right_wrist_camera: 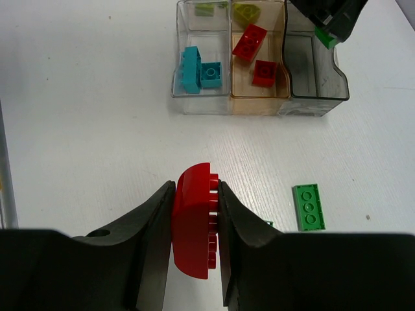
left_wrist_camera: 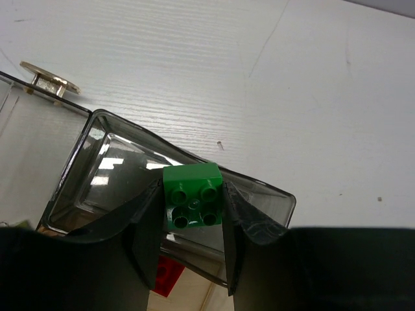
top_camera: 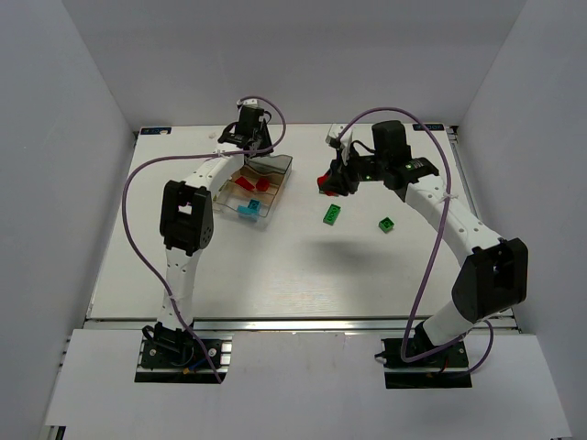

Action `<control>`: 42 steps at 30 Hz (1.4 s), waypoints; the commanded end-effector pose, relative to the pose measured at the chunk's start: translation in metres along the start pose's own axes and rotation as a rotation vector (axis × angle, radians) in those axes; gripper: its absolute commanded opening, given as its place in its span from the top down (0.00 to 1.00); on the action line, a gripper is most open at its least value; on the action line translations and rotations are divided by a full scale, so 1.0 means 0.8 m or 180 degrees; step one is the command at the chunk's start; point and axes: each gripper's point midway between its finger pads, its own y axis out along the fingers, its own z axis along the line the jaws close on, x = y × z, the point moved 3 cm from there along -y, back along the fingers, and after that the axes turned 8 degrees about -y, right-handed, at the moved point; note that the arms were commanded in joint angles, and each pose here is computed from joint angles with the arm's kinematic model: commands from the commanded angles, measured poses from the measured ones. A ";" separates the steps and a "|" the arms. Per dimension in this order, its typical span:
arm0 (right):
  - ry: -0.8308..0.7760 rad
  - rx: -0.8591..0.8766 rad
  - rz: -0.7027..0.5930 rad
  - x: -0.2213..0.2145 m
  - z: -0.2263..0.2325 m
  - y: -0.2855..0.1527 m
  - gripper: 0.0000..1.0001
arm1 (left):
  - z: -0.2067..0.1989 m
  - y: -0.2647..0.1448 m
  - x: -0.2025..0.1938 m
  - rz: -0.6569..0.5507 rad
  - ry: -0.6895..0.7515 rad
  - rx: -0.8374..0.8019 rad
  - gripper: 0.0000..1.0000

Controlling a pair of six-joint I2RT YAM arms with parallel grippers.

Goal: Sort the legos into containers by color

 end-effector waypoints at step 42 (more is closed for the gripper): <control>-0.0164 -0.0156 -0.0358 -0.002 -0.120 0.274 0.92 | 0.113 -0.430 -0.046 -0.0839 -0.1026 -0.0457 0.19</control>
